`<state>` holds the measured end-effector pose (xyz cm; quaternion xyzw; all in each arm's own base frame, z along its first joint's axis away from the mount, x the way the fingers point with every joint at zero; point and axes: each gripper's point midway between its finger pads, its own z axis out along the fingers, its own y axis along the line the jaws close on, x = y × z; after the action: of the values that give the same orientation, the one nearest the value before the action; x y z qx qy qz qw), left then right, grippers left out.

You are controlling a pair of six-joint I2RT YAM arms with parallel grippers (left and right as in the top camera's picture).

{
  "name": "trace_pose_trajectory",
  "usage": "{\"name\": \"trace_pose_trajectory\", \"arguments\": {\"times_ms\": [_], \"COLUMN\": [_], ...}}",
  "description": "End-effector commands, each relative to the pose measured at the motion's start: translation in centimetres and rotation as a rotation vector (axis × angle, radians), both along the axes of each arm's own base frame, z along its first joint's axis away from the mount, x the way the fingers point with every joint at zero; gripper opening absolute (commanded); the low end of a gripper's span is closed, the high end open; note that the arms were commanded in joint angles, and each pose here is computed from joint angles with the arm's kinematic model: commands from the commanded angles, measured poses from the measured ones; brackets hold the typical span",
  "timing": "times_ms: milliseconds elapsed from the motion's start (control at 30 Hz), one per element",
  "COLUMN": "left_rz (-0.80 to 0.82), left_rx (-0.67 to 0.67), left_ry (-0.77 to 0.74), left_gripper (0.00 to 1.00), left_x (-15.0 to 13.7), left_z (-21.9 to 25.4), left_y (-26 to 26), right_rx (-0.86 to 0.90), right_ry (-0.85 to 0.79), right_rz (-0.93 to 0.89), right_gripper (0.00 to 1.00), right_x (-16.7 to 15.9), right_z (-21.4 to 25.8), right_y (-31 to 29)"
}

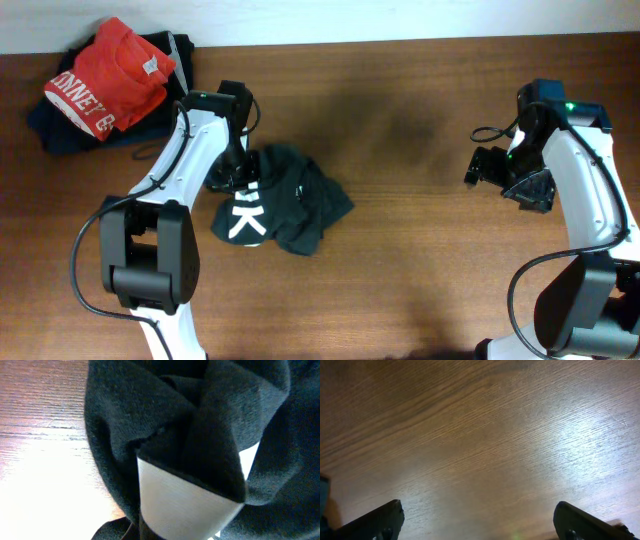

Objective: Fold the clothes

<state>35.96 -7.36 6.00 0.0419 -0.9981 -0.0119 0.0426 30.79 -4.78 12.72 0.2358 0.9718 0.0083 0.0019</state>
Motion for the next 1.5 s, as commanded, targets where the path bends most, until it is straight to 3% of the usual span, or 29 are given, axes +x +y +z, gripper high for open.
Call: {"name": "trace_pose_trajectory", "arguments": {"times_ms": [0,67,133,200,267,333,467,567,700,900,1000,1033,1133,1200,1233,1467], "left_rz": [0.017,0.017,0.017,0.017,0.018,0.023,0.049,0.108,0.173,0.182,0.182,0.182,0.182,0.182,0.179,0.167], "left_rx": [0.023,0.024,0.025,0.024,0.022,0.023,0.024,0.023,0.022,0.02,0.021,0.02,0.023,0.023,0.024,0.029], "left_ry": [0.039,0.044,0.049,0.043,0.036,0.036,0.036,0.039,0.045,0.027,0.027,0.026,0.026,0.027,0.028,0.025], "left_gripper": [0.0,0.0,0.0,0.0,0.0,0.01,0.01,0.01,0.0,0.01,0.01,0.01,0.01,0.01,0.01,0.01], "left_x": [-1.6,-2.0,-2.3,-2.3,-2.1,-2.2,-2.0,-1.8,-1.8,-1.3,-1.3,-1.3,-1.3,-1.3,-1.4,-1.3], "left_z": [-1.2,-2.3,-3.0,-3.3,-3.5,-3.6,-3.5,-3.5,-3.6,-3.7,-3.7,-3.7,-3.7,-3.7,-3.7,-3.8], "left_y": [0.7,0.8,0.8,0.8,0.8,0.8,1.5,3.5,5.7,6.1,6.1,6.1,6.1,6.1,6.1,6.3], "right_rx": [-0.037,0.04,0.11,0.456,0.638,0.614,0.373,0.373,0.421,0.475,0.482,0.482,0.442,0.399,0.359,0.118], "right_ry": [-0.191,-0.316,-0.326,-0.388,-0.471,-0.477,-0.43,-0.374,-0.297,-0.393,-0.424,-0.426,-0.432,-0.423,-0.417,-0.151], "right_rz": [0.001,-0.007,0.004,0.078,0.278,0.415,0.636,0.768,0.872,1.011,1.022,1.019,1.011,1.001,0.992,0.859], "right_gripper": [0.99,0.98,0.99,0.99,0.99,0.99,0.99,1.0,0.69,0.7,0.72,0.68,0.42,0.13,0.04,0.04], "right_x": [4.4,7.3,7.4,8.2,8.7,8.5,7.5,5.7,3.9,2.6,2.8,3.0,3.5,3.8,4.1,4.3], "right_z": [1.1,1.9,2.0,3.9,5.9,5.7,2.1,-0.8,-5.8,-6.9,-6.6,-6.6,-7.1,-7.8,-8.1,-5.3], "right_y": [-0.8,0.3,1.5,7.5,12.7,16.8,23.8,29.2,34.2,40.7,41.4,41.3,40.9,40.3,39.6,30.5]}}
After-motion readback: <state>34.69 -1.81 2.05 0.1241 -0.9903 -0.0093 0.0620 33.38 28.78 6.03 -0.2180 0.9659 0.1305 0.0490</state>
